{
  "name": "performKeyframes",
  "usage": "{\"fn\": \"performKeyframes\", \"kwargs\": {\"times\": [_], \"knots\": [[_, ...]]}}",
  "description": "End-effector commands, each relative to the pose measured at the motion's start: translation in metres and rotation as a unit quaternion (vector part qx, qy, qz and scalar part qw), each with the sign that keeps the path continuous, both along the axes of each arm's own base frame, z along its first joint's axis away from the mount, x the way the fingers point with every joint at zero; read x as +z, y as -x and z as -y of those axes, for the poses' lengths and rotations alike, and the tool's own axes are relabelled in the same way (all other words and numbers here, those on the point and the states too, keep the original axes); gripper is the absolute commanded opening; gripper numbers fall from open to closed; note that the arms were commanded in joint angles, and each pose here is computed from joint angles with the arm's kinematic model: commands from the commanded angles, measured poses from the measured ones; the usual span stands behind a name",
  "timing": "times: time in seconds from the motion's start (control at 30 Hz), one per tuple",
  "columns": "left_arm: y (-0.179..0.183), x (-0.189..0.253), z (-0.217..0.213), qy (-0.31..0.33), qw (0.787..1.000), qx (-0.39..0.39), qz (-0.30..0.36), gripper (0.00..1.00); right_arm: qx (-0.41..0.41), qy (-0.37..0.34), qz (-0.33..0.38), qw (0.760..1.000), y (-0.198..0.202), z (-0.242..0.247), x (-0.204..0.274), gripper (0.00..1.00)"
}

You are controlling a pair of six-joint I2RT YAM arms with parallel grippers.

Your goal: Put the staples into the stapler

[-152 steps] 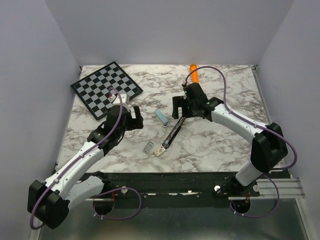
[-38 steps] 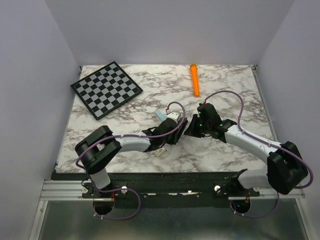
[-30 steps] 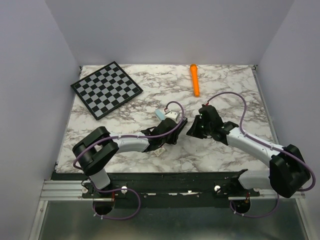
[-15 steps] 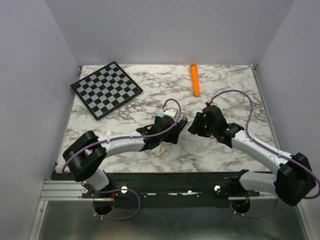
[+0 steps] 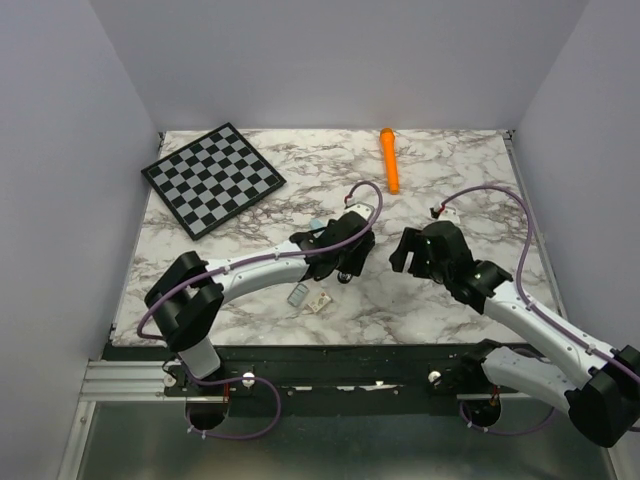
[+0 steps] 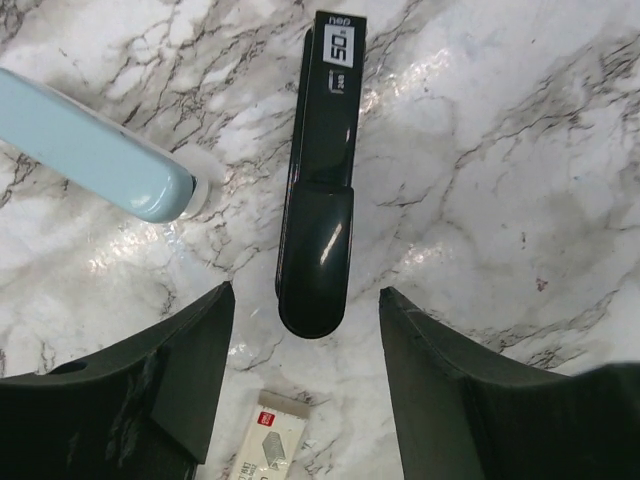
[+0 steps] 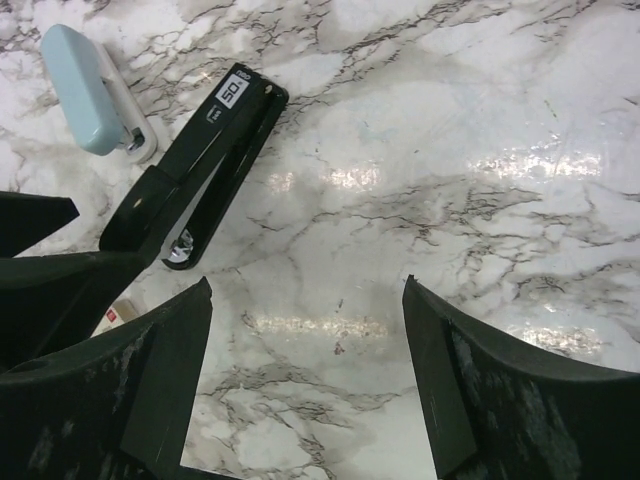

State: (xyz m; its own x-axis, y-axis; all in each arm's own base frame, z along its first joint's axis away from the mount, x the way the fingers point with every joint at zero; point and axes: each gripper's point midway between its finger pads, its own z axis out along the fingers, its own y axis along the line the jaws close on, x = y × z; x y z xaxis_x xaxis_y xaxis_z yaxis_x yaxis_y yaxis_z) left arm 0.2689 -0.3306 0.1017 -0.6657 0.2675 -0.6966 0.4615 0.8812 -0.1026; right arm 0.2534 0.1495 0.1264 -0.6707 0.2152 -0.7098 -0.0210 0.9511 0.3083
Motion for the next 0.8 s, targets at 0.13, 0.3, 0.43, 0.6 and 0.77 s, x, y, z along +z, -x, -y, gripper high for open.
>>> {"fn": "performKeyframes", "kwargs": {"times": [0.13,0.3,0.43,0.6,0.77], "knots": [[0.005,-0.024,-0.001,-0.064,0.997,-0.022,-0.039,0.45,-0.031,0.045,0.009,0.998,0.005,0.027,-0.008,0.84],[0.01,-0.039,0.001,-0.069,0.996,-0.027,-0.059,0.24,-0.034,0.054,0.009,0.998,0.008,0.031,-0.012,0.84],[0.015,-0.055,-0.001,-0.074,0.994,-0.022,-0.077,0.1,-0.033,0.059,0.01,0.998,0.008,0.033,-0.013,0.84],[0.023,-0.078,-0.009,-0.083,0.992,-0.012,-0.097,0.07,-0.029,0.067,0.005,0.997,0.01,0.034,-0.019,0.84],[0.028,-0.093,-0.012,-0.09,0.99,-0.009,-0.11,0.04,-0.027,0.068,0.001,0.997,0.011,0.034,-0.023,0.84]]}}
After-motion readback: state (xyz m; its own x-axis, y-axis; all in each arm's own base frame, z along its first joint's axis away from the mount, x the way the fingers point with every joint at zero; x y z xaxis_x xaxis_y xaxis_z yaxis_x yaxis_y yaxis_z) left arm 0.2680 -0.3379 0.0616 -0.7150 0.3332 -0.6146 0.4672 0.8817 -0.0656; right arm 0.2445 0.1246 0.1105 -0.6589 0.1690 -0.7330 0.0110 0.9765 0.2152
